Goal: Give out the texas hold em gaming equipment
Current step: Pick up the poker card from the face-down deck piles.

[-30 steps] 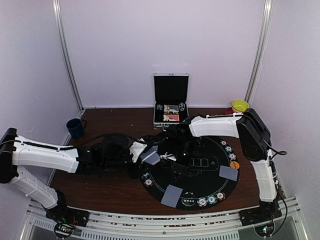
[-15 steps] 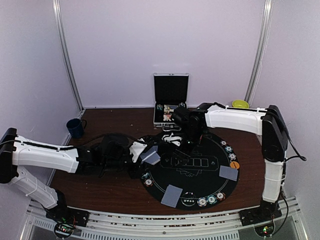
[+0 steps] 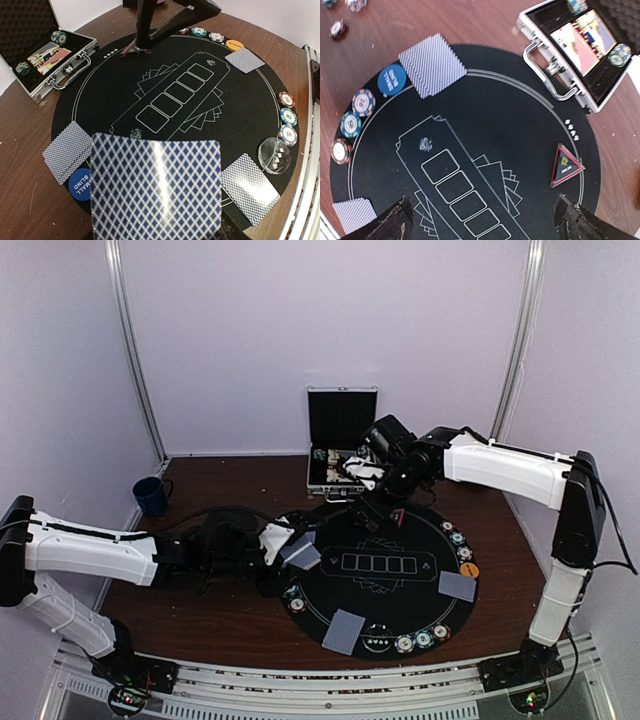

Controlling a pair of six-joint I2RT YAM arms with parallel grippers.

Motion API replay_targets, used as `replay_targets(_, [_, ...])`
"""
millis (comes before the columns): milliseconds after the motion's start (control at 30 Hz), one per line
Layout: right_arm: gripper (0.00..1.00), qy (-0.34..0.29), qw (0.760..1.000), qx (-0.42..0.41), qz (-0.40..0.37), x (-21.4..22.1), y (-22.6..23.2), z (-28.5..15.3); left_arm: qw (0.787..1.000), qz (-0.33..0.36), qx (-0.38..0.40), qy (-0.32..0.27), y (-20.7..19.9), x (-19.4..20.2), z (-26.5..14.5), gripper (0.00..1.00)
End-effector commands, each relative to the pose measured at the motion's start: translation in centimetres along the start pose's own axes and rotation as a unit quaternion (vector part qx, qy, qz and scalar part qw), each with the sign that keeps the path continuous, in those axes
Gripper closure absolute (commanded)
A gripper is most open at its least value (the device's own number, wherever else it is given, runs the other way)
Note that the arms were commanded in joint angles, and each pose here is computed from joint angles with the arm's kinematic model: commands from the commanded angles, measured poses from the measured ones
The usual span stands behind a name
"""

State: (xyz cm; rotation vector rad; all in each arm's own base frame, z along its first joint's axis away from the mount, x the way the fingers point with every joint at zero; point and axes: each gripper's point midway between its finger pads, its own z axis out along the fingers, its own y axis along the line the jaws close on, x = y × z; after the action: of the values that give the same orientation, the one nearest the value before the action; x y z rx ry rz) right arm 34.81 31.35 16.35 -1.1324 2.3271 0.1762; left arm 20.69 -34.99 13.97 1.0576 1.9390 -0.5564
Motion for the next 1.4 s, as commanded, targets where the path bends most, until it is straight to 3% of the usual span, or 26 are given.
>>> replay_targets(0, [0.00, -0.084, 0.996, -0.017, 0.037, -2.4, -0.8, -2.8, 1.000, 0.001, 0.001, -0.019, -0.2, -1.1, 0.1, 0.47])
replay_targets(167, [0.04, -0.160, 0.968, -0.191, 0.015, -4.3, 5.2, -6.0, 1.000, 0.001, 0.002, -0.019, -0.3, -1.1, 0.2, 0.47])
replay_targets(300, [0.09, -0.263, 0.926, -0.270, 0.017, -5.1, 7.9, -8.3, 1.000, 0.002, 0.004, -0.019, -0.4, -1.0, 0.3, 0.47])
replay_targets(367, [0.10, -0.274, 0.916, -0.294, 0.021, -5.1, 8.9, -8.3, 1.000, 0.003, 0.005, -0.018, -0.4, -1.0, 0.3, 0.47])
replay_targets(633, [0.09, -0.187, 0.910, -0.365, 0.057, -5.1, 11.1, -4.1, 1.000, 0.005, 0.009, -0.018, -0.6, -1.0, 0.4, 0.47])
replay_targets(933, [0.12, -0.166, 0.907, -0.384, 0.054, -4.5, 13.3, -2.2, 1.000, 0.006, 0.011, -0.021, -0.7, -1.1, 0.3, 0.47])
replay_targets(1133, [0.20, -0.140, 0.901, -0.405, 0.071, -4.5, 14.7, -0.6, 1.000, 0.007, 0.013, -0.022, -0.8, -1.2, 0.3, 0.47])
replay_targets(1367, [0.22, -0.118, 0.894, -0.424, 0.080, -4.4, 15.9, 0.7, 1.000, 0.008, 0.015, -0.021, -1.0, -1.1, 0.3, 0.47])
